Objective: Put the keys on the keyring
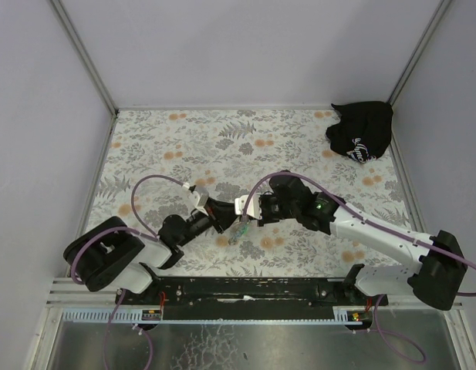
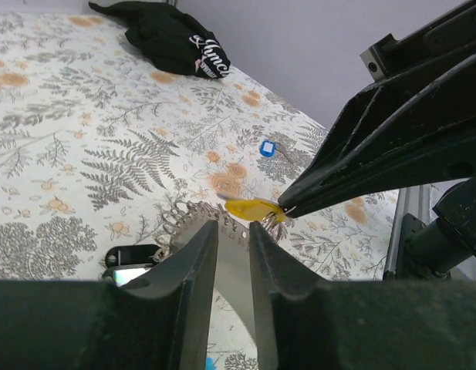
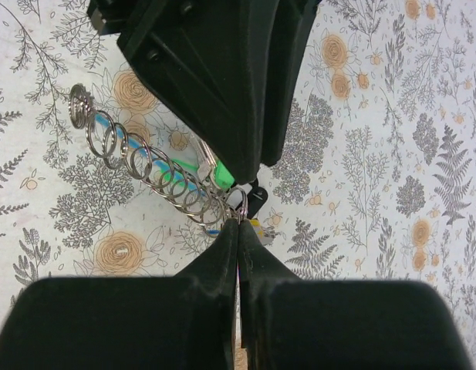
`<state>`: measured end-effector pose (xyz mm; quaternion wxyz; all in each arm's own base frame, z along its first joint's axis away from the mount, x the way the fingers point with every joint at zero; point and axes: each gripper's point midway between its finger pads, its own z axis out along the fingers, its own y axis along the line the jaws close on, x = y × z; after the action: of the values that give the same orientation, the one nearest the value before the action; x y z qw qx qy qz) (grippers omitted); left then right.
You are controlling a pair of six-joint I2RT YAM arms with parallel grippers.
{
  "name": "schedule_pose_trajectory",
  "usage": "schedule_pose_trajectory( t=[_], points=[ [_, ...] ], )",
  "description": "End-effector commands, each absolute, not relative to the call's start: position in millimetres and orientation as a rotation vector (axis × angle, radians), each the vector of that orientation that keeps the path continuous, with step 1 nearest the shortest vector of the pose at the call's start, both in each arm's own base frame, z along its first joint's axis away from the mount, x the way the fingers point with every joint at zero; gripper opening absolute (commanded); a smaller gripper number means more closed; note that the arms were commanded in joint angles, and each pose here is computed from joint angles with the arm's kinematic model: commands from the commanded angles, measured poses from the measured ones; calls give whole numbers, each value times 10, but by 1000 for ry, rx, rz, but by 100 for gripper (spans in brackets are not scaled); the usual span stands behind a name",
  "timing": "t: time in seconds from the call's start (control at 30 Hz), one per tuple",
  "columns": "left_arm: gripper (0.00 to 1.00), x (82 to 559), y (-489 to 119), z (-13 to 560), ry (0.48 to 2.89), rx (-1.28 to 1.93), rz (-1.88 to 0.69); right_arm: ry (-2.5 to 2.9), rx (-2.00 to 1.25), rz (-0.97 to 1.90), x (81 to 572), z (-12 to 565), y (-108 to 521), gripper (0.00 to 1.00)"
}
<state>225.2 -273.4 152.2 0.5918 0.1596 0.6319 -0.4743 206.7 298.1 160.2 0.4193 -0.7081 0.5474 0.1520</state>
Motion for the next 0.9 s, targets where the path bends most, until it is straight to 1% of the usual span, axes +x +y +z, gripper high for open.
schedule_pose_trajectory(
  t=[0.0, 0.13, 0.27, 0.37, 0.5, 0.67, 0.87],
  points=[
    [26, 2199, -2703, 1794, 1315, 495, -1100, 1271, -1778, 375, 2084, 1975, 3095, 0],
    [32, 2157, -2717, 1819, 1282, 606, -1116, 1261, -1800, 385, 2071, 2019, 3111, 0],
    [35, 2119, -2813, 1797, 1271, 735, -1106, 1256, -1824, 390, 2068, 2033, 3136, 0],
    [35, 2123, -2837, 1793, 1267, 771, -1095, 1260, -1841, 404, 2053, 2010, 3149, 0],
    [35, 2124, -2891, 1785, 1264, 822, -1096, 1264, -1851, 412, 2049, 1981, 3160, 0],
    [30, 2130, -2911, 1723, 1278, 854, -1090, 1265, -1852, 412, 2049, 1975, 3161, 0],
    [29, 2099, -2892, 1663, 1282, 901, -1090, 1262, -1851, 416, 2037, 1984, 3154, 0]
  ],
)
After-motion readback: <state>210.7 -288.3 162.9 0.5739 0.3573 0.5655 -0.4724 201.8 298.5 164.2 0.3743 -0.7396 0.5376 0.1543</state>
